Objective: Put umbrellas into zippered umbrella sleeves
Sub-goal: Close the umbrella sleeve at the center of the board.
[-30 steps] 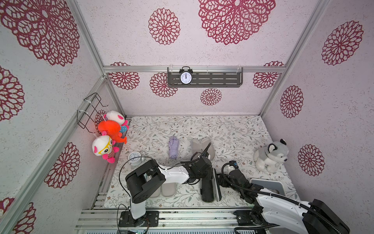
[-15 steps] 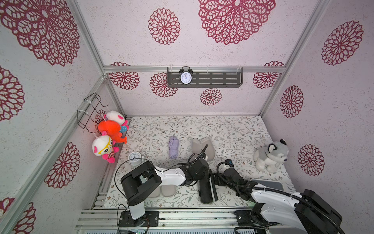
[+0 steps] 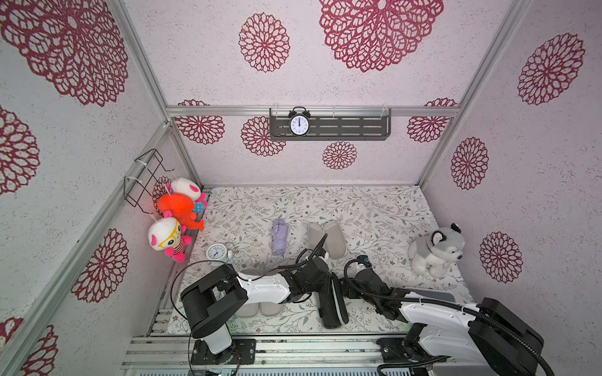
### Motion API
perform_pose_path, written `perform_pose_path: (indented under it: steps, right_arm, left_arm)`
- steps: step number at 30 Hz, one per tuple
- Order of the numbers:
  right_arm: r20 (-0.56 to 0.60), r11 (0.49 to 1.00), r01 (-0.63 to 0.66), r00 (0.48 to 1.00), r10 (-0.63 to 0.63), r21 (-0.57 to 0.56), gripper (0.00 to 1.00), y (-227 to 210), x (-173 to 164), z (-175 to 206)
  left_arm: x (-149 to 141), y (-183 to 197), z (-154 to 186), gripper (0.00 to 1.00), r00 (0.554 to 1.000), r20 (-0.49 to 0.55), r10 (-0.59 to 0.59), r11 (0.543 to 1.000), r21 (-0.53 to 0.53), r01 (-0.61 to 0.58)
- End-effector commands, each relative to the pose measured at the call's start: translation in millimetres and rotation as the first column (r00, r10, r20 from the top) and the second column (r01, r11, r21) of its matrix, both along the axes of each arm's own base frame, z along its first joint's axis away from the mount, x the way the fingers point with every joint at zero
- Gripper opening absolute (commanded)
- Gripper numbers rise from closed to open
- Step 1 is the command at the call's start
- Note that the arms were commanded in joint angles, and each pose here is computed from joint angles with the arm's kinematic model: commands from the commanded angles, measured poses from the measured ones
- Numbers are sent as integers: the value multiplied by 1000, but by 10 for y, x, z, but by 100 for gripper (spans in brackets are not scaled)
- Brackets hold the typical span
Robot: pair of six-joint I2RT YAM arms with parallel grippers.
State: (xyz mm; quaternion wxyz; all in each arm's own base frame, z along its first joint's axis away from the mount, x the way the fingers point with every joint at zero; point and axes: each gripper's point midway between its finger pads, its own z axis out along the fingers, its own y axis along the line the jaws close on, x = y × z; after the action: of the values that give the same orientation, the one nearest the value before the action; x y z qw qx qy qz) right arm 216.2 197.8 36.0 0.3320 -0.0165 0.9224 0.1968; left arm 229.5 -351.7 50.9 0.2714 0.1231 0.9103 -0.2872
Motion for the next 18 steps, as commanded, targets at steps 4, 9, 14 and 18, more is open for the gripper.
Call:
perform_pose_path:
  steps: [4,9,14,18]
  right_arm:
    - [46,999,43,998,-43,-8,74,34,56,176]
    - [72,999,34,997,-31,-39,75,75,22,282]
    - [42,999,-26,999,27,-29,75,274,-70,210]
    - [24,998,-24,999,26,-65,75,300,-101,107]
  left_arm:
    - [87,385,132,0,993,53,109,993,40,-112]
    - [-33,627,138,3,986,34,163,986,23,-164]
    - [-140,799,128,12,980,14,201,980,15,-201]
    - [-238,839,253,34,976,40,215,976,-47,-214]
